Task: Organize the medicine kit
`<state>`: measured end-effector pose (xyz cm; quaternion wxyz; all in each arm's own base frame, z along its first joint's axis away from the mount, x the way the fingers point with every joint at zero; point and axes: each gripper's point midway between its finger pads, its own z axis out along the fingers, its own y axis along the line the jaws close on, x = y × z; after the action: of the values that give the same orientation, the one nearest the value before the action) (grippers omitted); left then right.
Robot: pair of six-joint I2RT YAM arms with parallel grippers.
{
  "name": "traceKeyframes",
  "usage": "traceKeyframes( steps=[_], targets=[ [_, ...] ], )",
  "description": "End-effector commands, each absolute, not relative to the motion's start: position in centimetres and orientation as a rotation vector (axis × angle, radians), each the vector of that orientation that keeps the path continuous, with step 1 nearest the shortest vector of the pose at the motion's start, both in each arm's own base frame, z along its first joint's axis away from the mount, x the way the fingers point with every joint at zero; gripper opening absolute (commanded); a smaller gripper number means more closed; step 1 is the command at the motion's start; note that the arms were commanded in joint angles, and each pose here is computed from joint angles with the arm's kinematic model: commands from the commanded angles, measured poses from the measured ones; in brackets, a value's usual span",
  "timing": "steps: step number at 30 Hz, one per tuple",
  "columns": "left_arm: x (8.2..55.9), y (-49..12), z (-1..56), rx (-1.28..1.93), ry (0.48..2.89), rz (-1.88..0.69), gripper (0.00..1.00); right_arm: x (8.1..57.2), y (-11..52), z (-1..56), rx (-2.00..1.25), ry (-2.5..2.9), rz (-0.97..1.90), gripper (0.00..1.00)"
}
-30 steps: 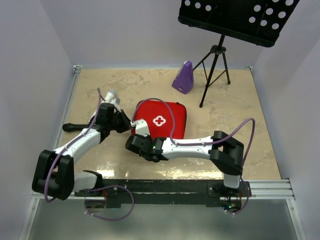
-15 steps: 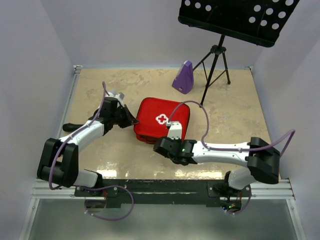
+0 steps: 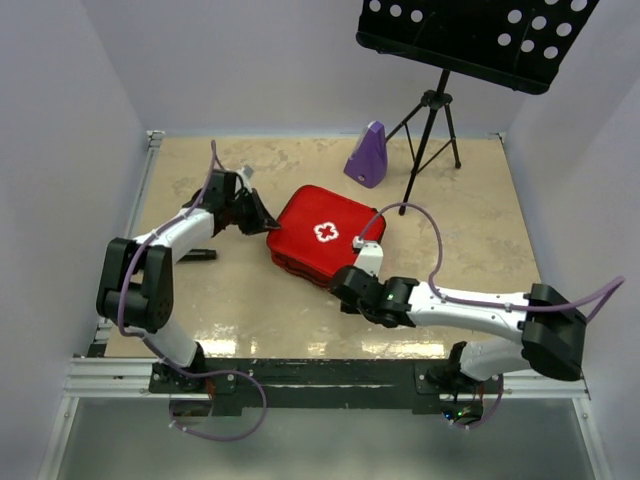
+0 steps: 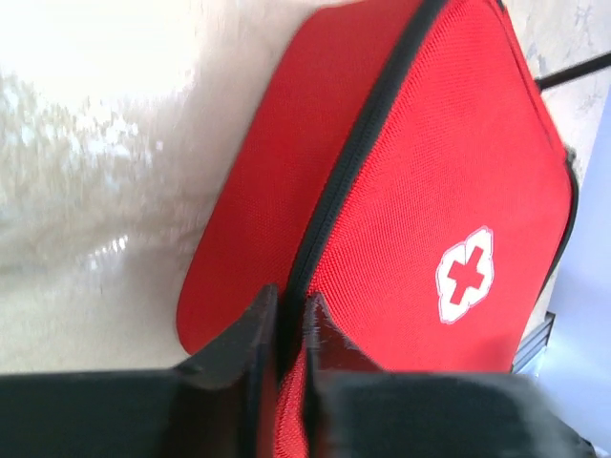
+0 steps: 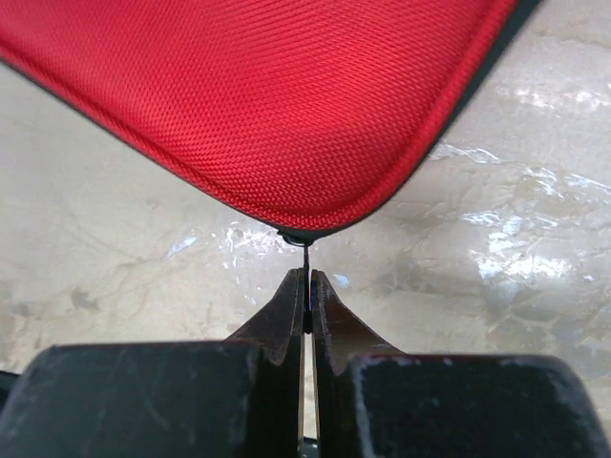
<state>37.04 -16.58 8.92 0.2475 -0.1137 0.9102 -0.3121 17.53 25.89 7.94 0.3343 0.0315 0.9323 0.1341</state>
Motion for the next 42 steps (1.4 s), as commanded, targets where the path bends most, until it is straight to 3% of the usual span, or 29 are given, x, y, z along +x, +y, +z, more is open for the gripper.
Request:
traceKeyframes(
  steps=[1,3,6,14,20,30,42],
  targets=[
    [43.2,-9.5,9.6,-0.512,2.349,-0.491,0.31,14.5,27.2,6.6,-0.182,2.534,0.233,0.0],
    [42.7,-8.4,11.5,-0.522,2.302,-0.426,0.62,14.8,28.9,6.5,-0.234,2.521,0.235,0.0],
    [40.9,-7.4,13.8,-0.533,2.259,-0.384,0.9,15.9,31.9,6.4,-0.31,2.493,0.246,0.0],
    [32.2,-10.8,12.9,-0.447,2.309,-0.627,1.0,18.9,37.8,6.2,-0.458,2.426,0.2,0.0],
    [27.3,-15.9,11.6,-0.358,2.304,-0.854,1.0,19.4,38.9,6.7,-0.473,2.409,0.217,0.0],
    [28.9,-16.4,9.7,-0.393,2.28,-0.802,1.0,19.3,38.5,7.1,-0.465,2.407,0.204,0.0],
    [33.8,-14.5,7.0,-0.468,2.31,-0.577,0.57,16.7,33.5,5.7,-0.412,2.468,0.149,0.0]
  ],
)
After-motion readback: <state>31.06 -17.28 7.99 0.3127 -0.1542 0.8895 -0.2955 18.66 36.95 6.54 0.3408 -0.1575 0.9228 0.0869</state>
